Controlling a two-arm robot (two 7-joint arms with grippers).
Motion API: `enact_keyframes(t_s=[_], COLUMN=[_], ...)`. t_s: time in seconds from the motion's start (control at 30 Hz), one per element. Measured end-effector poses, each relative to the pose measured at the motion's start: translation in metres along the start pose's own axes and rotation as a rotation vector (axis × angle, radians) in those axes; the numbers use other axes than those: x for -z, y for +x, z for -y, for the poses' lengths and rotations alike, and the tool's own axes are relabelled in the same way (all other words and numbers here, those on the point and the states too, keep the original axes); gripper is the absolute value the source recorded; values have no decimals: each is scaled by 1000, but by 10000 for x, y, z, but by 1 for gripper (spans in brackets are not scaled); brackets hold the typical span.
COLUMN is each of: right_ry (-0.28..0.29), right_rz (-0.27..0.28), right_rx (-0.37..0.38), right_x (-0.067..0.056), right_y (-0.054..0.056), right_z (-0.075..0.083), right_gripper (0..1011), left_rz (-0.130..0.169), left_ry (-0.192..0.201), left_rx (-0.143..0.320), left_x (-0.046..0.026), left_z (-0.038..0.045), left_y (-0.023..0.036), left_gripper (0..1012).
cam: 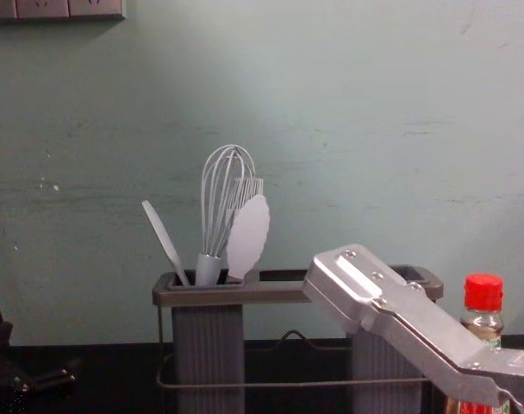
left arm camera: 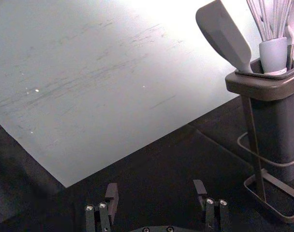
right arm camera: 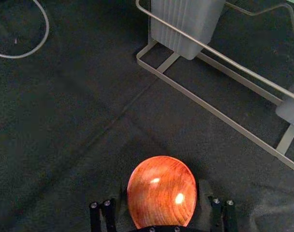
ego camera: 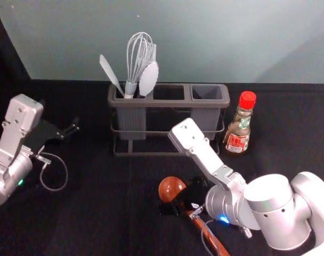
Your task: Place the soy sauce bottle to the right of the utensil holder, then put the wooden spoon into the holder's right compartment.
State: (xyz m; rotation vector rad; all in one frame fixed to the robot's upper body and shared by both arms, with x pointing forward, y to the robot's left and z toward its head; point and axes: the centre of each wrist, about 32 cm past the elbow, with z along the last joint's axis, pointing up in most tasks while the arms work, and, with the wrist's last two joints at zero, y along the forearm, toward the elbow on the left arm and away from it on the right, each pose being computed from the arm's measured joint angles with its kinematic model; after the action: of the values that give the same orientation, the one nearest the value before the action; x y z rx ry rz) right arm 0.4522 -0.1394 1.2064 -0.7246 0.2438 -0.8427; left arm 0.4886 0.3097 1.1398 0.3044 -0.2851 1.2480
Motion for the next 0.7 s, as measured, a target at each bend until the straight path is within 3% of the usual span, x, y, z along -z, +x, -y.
enact_keyframes(t_s=[0.3, 0.53, 0.7], right_ry=[1, 2, 4], right_rz=[0, 1, 2], right_rx=[2, 2, 2], right_x=[15, 14, 13], right_y=[3, -4, -3], right_z=[-7, -12, -7], right_gripper=[1000, 852, 838], left_rz=[0, 0, 0], left_ry=[0, 0, 0], left_rx=[0, 0, 0], left_x=[0, 0, 0], left_z=[0, 0, 0], left_y=[0, 0, 0], left_gripper=[1011, 1011, 1011])
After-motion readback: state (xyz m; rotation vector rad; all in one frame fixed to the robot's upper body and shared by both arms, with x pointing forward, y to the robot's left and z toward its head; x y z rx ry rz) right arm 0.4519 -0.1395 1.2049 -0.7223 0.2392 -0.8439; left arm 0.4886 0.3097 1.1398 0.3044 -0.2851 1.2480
